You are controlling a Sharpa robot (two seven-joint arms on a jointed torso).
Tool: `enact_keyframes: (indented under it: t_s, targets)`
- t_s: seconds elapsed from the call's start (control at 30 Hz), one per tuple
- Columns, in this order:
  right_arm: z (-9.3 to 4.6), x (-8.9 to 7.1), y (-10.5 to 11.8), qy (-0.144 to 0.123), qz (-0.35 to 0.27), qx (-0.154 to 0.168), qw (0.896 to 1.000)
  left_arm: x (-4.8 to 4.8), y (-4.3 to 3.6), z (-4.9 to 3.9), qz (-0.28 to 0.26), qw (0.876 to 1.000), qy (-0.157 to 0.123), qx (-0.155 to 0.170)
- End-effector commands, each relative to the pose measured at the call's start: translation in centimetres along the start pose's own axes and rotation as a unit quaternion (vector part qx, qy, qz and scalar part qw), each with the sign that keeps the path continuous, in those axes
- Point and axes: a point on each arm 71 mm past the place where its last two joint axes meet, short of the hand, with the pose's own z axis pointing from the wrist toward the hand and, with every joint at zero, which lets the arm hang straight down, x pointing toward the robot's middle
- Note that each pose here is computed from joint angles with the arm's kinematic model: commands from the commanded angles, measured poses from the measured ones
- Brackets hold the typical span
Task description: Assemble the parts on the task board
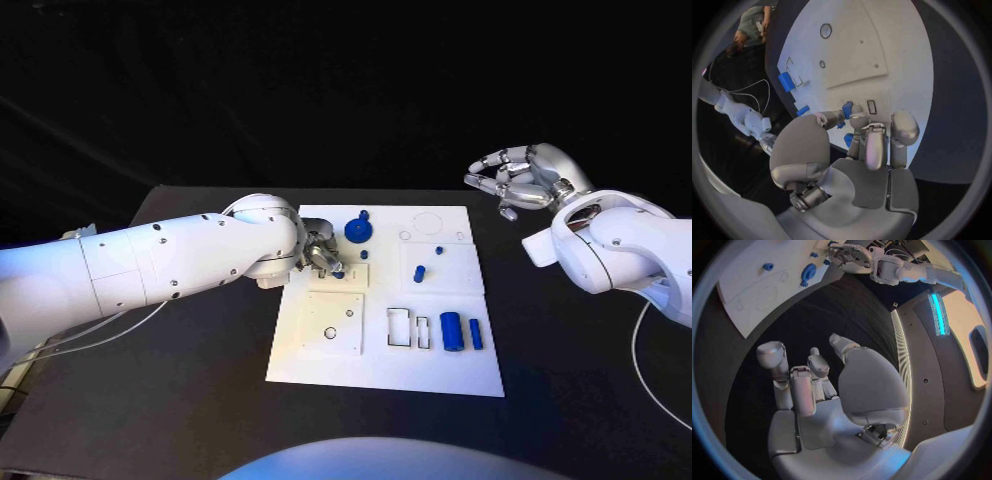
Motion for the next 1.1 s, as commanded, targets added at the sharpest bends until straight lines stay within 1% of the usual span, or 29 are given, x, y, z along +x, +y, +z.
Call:
enact_keyframes:
  t_s: [0.03, 0.67, 1.1]
  targets:
    - [0.00, 0.11, 0.09, 0.006, -0.002, -0.006, 1.000, 0.21, 0.03, 0.13, 0.006, 1.000, 0.004, -0.006]
    - [0.00, 0.05, 0.03, 0.002, -0.003, -0.004, 1.000, 0.04, 0.24, 0.33, 0.003, 1.000, 0.001, -0.011]
    - [-0.01, 0.01, -0.03, 0.001, -0.003, -0.003, 1.000, 0.02, 0.35, 0.31, 0.003, 1.000, 0.000, -0.011]
